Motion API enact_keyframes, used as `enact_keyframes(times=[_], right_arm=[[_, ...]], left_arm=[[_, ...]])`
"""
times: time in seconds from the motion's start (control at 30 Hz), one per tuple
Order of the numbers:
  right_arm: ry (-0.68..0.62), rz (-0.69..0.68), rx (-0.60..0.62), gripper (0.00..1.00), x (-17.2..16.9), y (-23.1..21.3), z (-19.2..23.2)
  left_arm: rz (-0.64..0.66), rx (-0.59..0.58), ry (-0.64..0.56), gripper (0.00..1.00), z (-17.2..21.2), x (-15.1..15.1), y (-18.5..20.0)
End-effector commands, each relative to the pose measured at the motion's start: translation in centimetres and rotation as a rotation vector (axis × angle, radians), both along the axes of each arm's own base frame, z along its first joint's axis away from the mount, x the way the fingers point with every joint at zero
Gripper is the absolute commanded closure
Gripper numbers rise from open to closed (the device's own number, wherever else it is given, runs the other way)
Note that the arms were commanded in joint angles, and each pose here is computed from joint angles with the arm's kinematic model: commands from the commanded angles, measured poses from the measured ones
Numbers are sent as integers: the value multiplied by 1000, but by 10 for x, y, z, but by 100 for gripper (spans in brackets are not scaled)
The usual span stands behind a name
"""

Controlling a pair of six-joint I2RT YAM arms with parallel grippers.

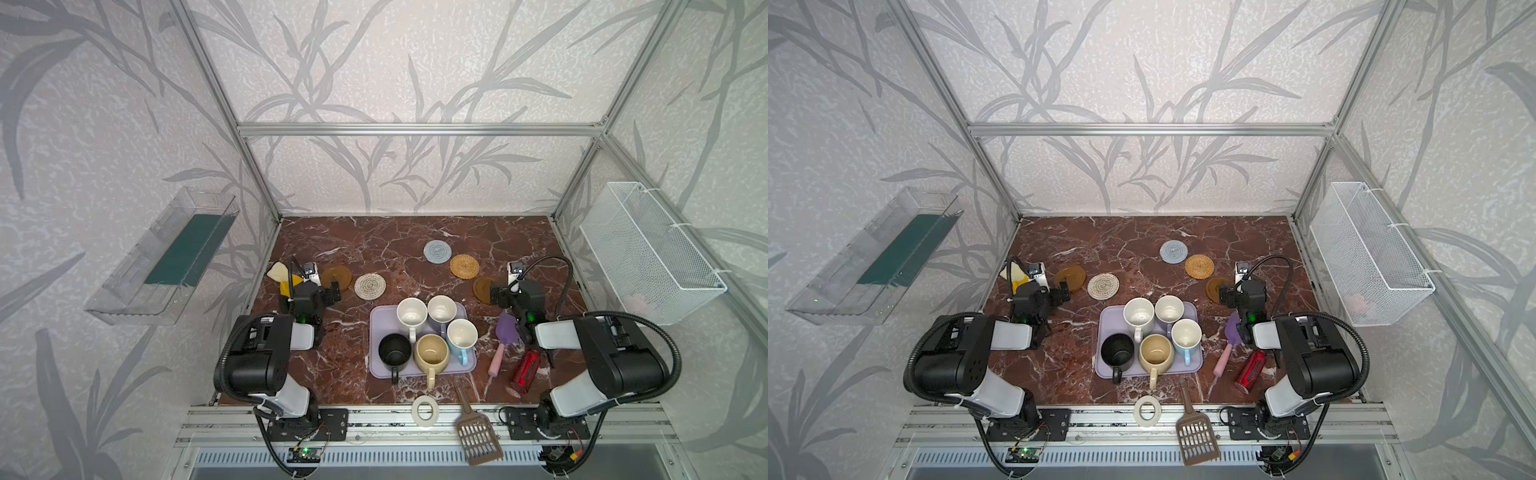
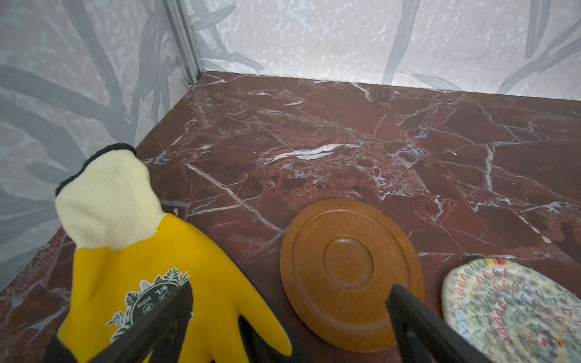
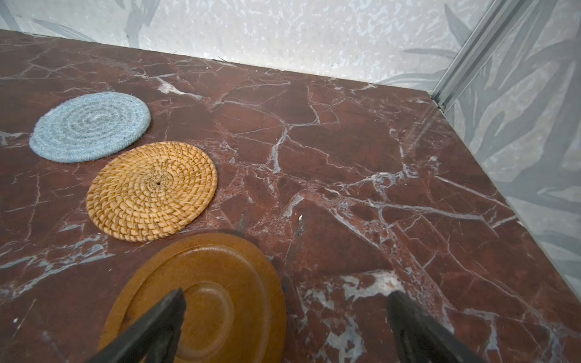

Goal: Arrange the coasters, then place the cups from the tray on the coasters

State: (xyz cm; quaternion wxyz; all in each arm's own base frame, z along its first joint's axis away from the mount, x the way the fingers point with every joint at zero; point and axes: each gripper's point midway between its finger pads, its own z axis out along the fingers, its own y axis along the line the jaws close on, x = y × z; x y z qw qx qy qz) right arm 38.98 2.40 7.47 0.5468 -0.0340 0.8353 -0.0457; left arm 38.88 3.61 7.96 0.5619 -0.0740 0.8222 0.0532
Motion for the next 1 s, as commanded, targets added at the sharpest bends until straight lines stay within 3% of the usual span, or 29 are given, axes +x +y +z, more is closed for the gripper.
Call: enact_keyframes(times=[0.0, 0.97], right_arm=[[-55, -12, -3, 1, 7, -1, 17], [-55, -12, -2, 1, 7, -1, 17]], left_arm=[[-14, 20, -54, 1, 16, 7, 0], [-11, 21, -47, 1, 15, 7, 0]])
